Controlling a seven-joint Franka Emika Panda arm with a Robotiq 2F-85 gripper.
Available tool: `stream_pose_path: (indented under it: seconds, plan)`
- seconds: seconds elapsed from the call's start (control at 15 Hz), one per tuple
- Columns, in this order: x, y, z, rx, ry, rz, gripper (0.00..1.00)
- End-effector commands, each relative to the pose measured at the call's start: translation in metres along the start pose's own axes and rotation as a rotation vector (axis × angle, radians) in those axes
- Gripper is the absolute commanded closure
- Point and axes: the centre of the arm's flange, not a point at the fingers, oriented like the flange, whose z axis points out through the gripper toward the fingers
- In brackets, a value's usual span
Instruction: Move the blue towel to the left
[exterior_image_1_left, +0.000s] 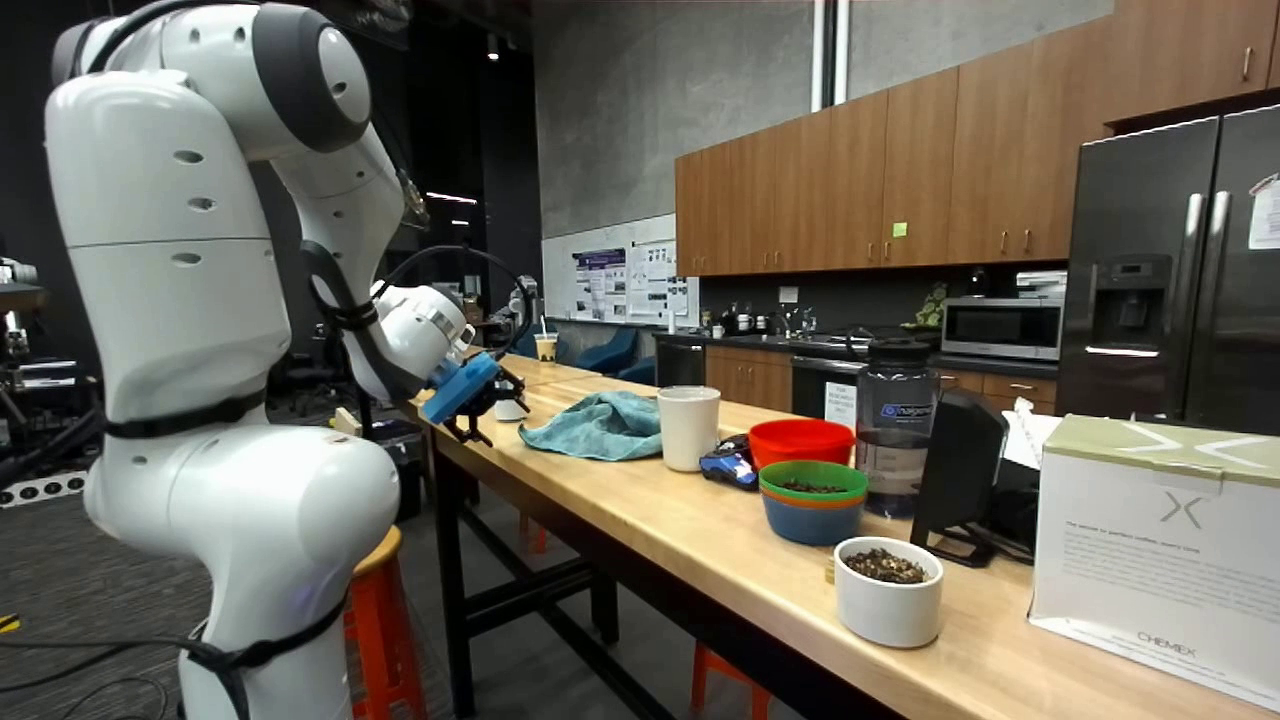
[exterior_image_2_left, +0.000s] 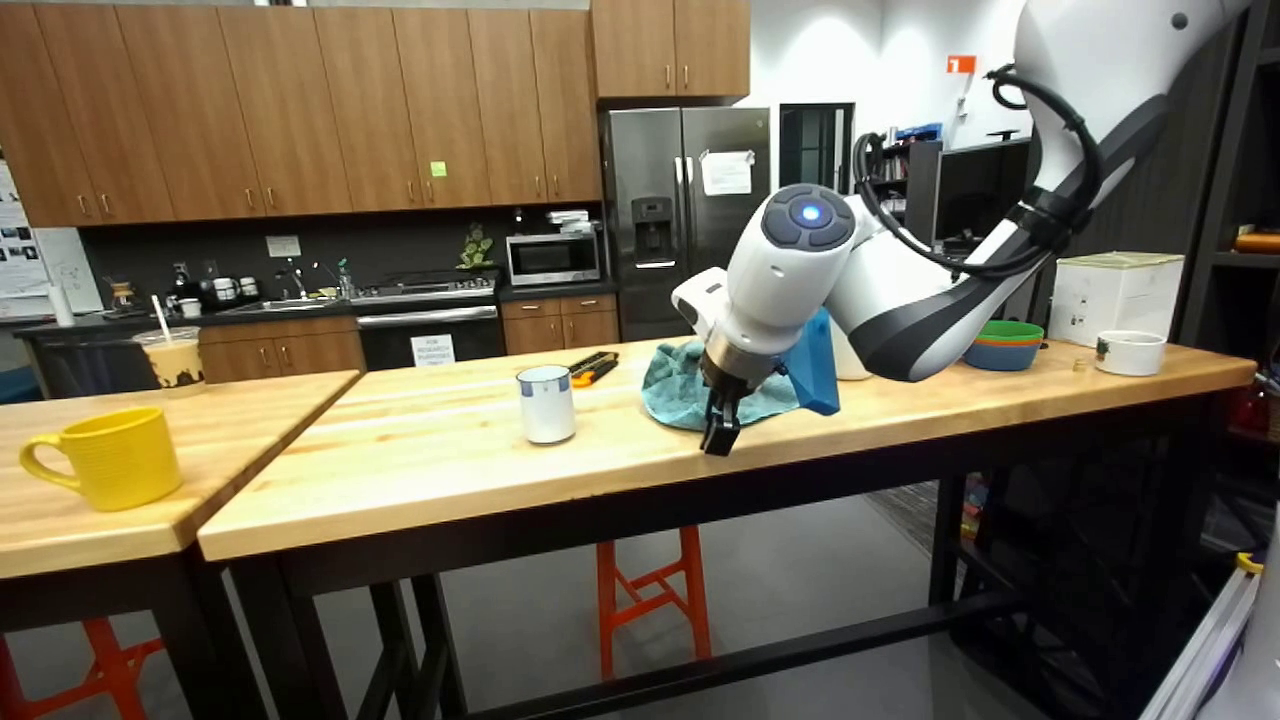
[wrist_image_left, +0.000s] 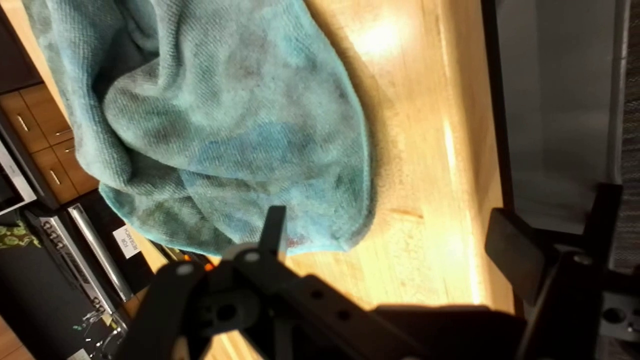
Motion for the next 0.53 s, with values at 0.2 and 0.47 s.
stream_pose_path:
  seconds: [0.2,0.47]
  plan:
    - [0.0003,-0.0035,0.0049,-0.004,0.001,0.0,0.0]
    - [-0.0002,-0.0066,0.0094,-0.003,-0.003,-0.007,0.0]
